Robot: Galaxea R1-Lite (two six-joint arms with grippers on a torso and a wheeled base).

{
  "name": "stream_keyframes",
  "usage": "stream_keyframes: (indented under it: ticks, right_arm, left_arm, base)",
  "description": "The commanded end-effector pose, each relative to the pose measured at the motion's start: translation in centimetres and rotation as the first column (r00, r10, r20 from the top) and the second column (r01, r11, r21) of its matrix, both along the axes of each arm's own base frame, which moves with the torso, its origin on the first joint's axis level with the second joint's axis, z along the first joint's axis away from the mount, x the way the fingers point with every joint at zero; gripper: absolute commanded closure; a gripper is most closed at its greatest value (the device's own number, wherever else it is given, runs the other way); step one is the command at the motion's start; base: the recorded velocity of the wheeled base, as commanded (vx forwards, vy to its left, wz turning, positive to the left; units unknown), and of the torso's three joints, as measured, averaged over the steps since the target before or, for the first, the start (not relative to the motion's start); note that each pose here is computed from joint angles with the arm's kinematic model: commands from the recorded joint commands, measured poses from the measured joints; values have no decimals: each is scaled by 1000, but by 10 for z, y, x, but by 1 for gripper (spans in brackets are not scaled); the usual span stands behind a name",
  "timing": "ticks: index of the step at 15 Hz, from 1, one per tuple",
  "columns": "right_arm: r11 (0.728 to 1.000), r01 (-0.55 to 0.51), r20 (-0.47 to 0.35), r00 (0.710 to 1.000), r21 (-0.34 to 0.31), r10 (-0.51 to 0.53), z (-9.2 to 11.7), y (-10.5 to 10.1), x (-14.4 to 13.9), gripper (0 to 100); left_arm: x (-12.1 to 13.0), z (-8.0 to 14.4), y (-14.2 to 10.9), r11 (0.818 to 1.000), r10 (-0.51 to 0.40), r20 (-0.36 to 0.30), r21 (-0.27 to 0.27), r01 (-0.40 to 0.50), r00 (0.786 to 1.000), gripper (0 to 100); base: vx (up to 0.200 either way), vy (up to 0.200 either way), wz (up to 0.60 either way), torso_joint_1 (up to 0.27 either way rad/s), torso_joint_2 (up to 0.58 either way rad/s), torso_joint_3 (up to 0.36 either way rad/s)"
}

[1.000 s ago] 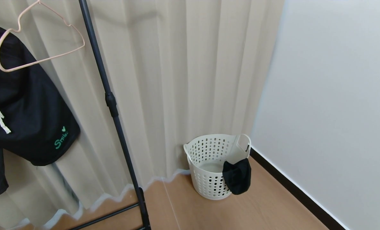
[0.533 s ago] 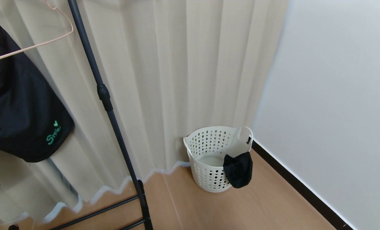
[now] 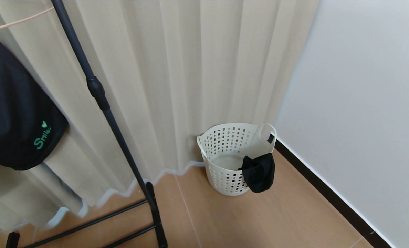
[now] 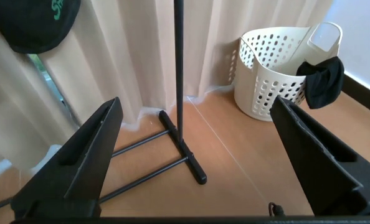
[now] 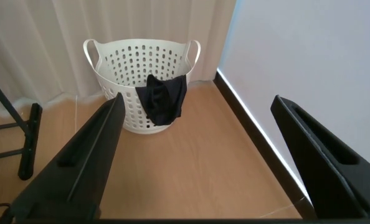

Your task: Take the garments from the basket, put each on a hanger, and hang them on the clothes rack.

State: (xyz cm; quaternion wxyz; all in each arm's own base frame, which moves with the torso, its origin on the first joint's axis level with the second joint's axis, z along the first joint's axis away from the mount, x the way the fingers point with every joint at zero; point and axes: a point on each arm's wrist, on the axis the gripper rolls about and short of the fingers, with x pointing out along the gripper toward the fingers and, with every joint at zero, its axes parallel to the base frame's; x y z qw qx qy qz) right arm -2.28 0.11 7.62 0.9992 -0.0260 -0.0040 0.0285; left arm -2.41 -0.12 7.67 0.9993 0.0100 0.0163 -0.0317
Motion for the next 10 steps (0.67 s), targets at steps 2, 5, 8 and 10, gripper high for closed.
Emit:
stream_keyframes:
  ticks: [2, 5, 8, 10]
  right_arm:
    - [1000, 0, 0, 1000, 0, 0, 0, 0, 0, 0]
    - [1000, 4, 1, 1000, 3, -4, 0, 0, 0, 0]
    - [1000, 7, 0, 1000, 12, -7, 0, 0, 0, 0]
    - [1000, 7, 0, 1000, 12, -7, 0, 0, 0, 0]
  left_arm:
    - [0, 0, 0, 1000, 2, -1, -4, -2, 1000, 0]
    - [0, 0, 0, 1000, 0, -2, -1, 0, 1000, 0]
    - [0, 0, 0, 1000, 5, -2, -4, -5, 1000, 0]
    - [0, 0, 0, 1000, 5, -2, -4, -5, 1000, 0]
  base:
    - [0, 0, 0, 10, 0, -205]
    - [0, 0, 0, 7, 2, -196]
    - [0, 0, 0, 5, 4, -198]
    - [0, 0, 0, 2, 0, -205]
